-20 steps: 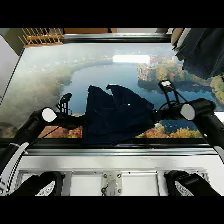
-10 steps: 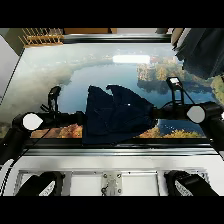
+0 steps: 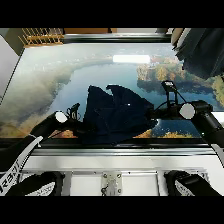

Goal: Fold the clothes and pants, and hang the long-sleeved shirts on hangers.

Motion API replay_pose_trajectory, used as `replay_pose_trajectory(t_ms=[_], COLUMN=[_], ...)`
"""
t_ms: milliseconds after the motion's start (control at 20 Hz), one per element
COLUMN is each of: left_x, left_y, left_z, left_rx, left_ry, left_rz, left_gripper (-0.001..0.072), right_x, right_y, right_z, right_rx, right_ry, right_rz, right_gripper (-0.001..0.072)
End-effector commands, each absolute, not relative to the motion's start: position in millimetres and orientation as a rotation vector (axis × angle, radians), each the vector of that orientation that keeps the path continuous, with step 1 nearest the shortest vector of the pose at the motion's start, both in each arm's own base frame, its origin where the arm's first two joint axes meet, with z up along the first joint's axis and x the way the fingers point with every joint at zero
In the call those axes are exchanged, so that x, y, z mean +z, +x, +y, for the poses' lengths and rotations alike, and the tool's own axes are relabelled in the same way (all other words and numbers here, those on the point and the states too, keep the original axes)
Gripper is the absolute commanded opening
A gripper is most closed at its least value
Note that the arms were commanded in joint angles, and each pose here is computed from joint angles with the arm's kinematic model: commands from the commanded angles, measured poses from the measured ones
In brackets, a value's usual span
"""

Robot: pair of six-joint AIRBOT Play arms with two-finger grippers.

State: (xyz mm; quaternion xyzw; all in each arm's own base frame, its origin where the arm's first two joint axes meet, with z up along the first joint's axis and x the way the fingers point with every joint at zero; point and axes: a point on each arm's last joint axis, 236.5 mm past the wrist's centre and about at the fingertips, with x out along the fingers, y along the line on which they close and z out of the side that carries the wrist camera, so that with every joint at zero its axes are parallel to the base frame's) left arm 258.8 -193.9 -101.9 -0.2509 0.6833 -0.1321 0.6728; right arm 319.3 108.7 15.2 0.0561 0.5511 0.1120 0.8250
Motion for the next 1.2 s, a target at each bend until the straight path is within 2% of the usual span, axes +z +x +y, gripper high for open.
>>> replay_pose_trajectory(t_ms=[0, 50, 100, 300, 550, 650, 700, 800, 850, 1000, 1150], left_x=[-117, -116, -114, -87, -53, -45, -41, -23, 25, 135, 280], left_y=[245, 246, 247, 269, 284, 285, 285, 294, 323, 363, 368], left_z=[-214, -215, -214, -200, -186, -185, -183, -176, -164, -160, -160], left_rx=[-0.329, -0.331, -0.333, -0.331, -0.338, -0.349, -0.353, -0.352, -0.365, -0.441, -0.537], left_ry=[-0.565, -0.568, -0.568, -0.608, -0.64, -0.626, -0.608, -0.624, -0.641, -0.617, -0.548], left_rz=[1.594, 1.59, 1.581, 1.476, 1.366, 1.34, 1.325, 1.261, 1.141, 0.892, 0.571], left_gripper=[0.0434, 0.0184, 0.0013, 0.0017, 0.0017, 0.0017, 0.0016, 0.0016, 0.0016, 0.0016, 0.0016], right_x=[7, 2, -4, -32, -53, -51, -47, -24, 27, 114, 217], right_y=[307, 301, 297, 290, 313, 312, 311, 316, 337, 360, 362], right_z=[102, 101, 100, 98, 106, 105, 104, 93, 85, 94, 98], right_rx=[0.216, 0.215, 0.212, 0.197, 0.189, 0.209, 0.23, 0.235, 0.221, 0.243, 0.268], right_ry=[0.103, 0.1, 0.1, 0.103, 0.148, 0.121, 0.088, -0.004, -0.059, -0.029, 0.001], right_rz=[1.229, 1.255, 1.271, 1.301, 1.26, 1.259, 1.252, 1.198, 1.067, 0.866, 0.647], right_gripper=[0.0645, 0.0645, 0.0645, 0.0646, 0.0627, 0.0207, 0.0085, 0.0057, 0.0056, 0.0056, 0.0056])
